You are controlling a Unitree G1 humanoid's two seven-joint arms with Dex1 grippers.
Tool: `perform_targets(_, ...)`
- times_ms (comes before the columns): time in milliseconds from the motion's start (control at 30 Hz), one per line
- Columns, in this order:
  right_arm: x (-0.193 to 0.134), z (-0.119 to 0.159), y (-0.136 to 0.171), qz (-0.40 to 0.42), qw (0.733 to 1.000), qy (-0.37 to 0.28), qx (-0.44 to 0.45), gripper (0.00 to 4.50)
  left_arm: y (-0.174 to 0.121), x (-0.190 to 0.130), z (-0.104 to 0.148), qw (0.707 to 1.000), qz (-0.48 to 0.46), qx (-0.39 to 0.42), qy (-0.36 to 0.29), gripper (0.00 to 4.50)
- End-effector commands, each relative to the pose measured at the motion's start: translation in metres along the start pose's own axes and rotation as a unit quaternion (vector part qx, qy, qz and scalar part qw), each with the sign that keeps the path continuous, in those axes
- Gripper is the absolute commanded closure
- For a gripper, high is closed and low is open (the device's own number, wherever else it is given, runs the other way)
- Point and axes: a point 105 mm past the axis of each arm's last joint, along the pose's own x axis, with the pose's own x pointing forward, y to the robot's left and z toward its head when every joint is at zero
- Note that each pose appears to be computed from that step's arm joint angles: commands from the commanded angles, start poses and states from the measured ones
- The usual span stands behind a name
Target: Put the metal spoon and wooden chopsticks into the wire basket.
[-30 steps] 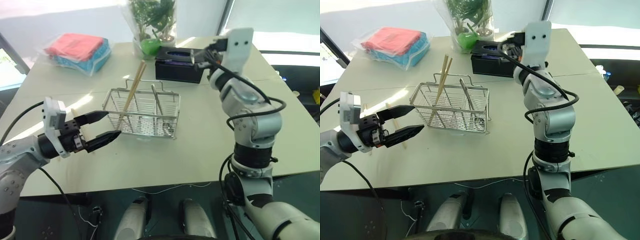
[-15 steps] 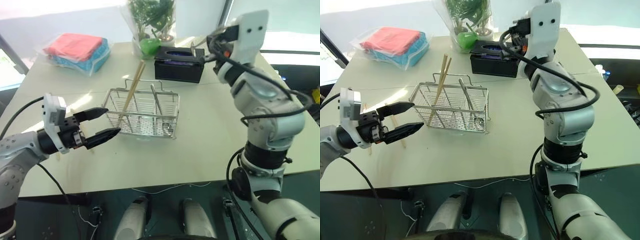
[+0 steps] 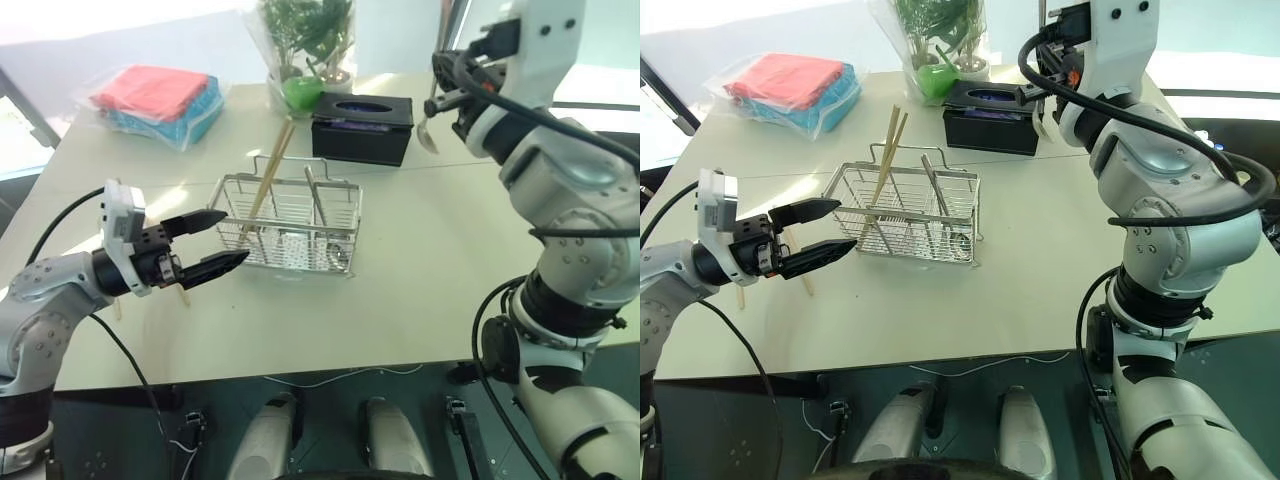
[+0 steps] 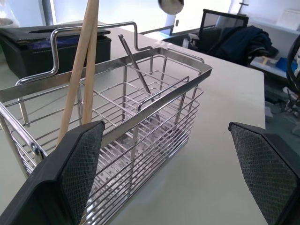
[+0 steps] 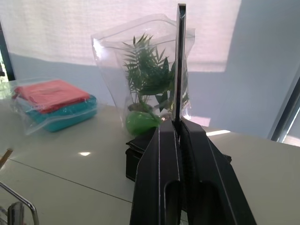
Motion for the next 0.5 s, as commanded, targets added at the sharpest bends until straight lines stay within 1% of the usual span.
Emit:
perform_targets(33, -0.008, 0.032, 0.002, 0.005, 0.999, -0.053, -0.01, 4.47, 0.003, 0.001, -0.004, 1.0, 0.001, 0.0, 0.005, 0.0)
perform_targets(167, -0.007, 0.041, 0.007, 0.02, 0.998, -0.061, 0.003, 4.47, 0.003, 0.002, -0.005, 1.0, -0.001, -0.001, 0.003, 0.0)
perform_targets(300, -0.007, 0.045, 0.015, 0.045, 0.996, -0.06, 0.039, 4.47, 0.005, 0.005, -0.007, 1.0, -0.004, -0.002, 0.002, 0.0)
perform_targets(367, -0.006, 0.04, 0.021, 0.068, 0.993, -0.05, 0.076, 4.47, 0.006, 0.007, -0.008, 1.0, -0.007, -0.003, 0.002, 0.0)
perform_targets(500, -0.008, 0.024, 0.029, 0.099, 0.989, -0.024, 0.111, 4.47, 0.005, 0.011, -0.01, 1.0, -0.011, -0.003, 0.003, 0.0)
